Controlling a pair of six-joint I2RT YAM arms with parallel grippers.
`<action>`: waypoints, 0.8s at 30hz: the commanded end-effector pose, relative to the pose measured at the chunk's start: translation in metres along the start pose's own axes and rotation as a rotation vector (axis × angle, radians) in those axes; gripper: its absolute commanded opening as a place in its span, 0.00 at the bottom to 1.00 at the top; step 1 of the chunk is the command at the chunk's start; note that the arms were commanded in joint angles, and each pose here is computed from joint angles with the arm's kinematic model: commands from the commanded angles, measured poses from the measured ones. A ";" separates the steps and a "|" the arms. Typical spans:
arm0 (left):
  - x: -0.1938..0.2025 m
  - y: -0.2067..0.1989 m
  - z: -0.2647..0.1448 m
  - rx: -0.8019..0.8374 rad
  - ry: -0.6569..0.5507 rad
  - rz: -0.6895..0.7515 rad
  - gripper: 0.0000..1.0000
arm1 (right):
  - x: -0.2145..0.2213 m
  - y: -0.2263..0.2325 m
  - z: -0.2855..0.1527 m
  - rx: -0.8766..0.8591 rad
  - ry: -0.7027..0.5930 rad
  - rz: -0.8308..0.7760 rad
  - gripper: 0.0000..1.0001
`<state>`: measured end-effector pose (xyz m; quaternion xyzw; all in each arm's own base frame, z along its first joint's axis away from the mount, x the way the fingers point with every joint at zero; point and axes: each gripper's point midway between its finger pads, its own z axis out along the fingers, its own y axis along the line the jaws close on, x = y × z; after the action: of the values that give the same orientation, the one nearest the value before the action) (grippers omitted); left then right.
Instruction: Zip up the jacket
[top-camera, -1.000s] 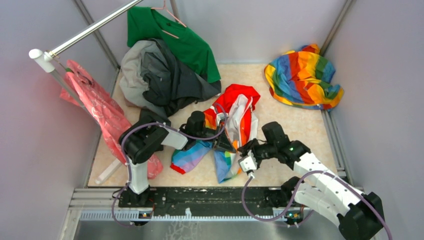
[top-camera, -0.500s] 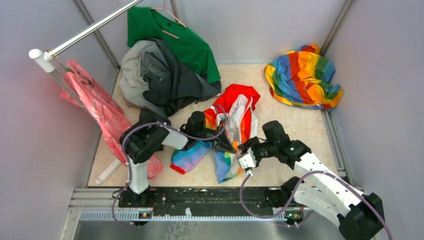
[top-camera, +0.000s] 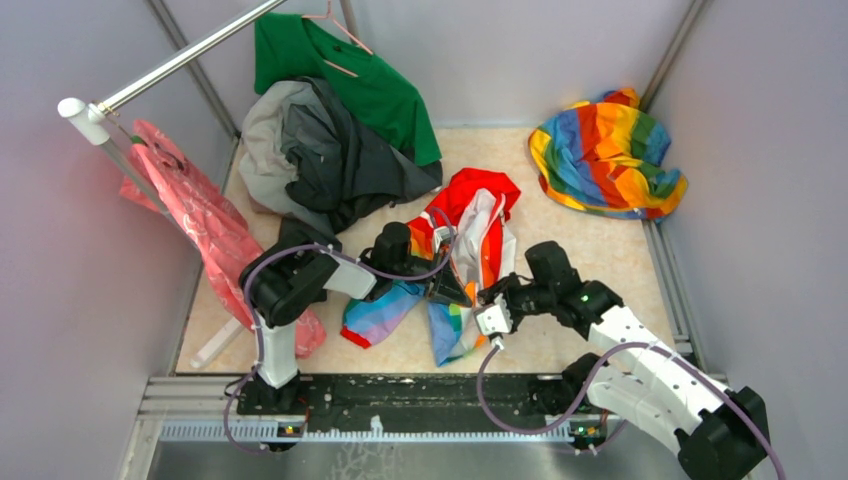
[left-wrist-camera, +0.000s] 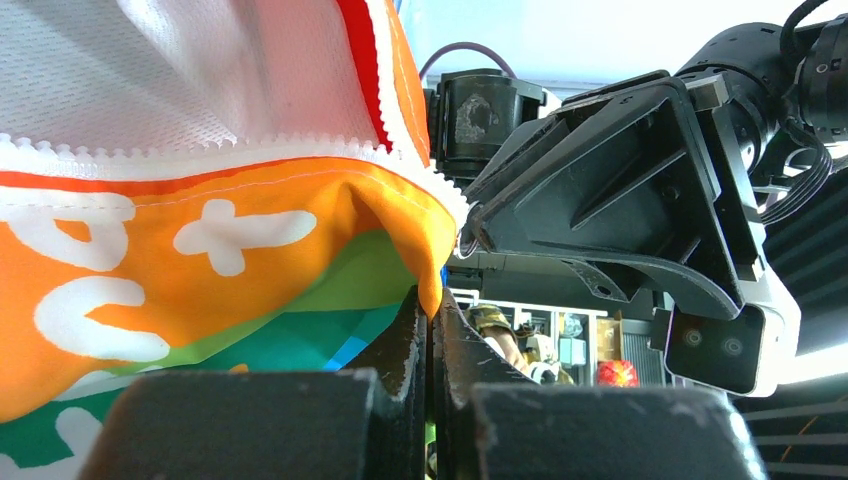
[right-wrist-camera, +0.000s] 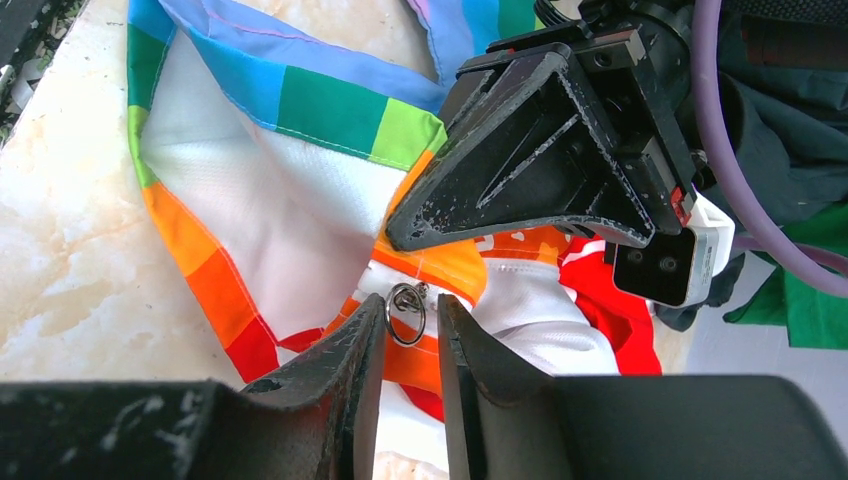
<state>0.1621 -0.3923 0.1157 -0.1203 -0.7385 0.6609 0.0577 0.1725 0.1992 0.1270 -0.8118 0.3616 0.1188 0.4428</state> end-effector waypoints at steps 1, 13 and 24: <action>-0.002 -0.005 0.001 0.029 0.015 0.047 0.00 | -0.016 -0.030 -0.010 0.079 -0.023 -0.054 0.25; -0.002 0.000 0.002 0.017 0.018 0.044 0.00 | -0.018 -0.035 -0.012 0.097 -0.026 -0.016 0.00; -0.003 0.024 -0.002 -0.132 -0.009 0.063 0.00 | -0.031 -0.049 -0.022 0.131 -0.053 0.164 0.00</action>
<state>0.1643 -0.3926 0.1030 -0.1314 -0.7526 0.6433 0.0495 0.1743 0.2014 0.1402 -0.7764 0.4184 0.1446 0.4486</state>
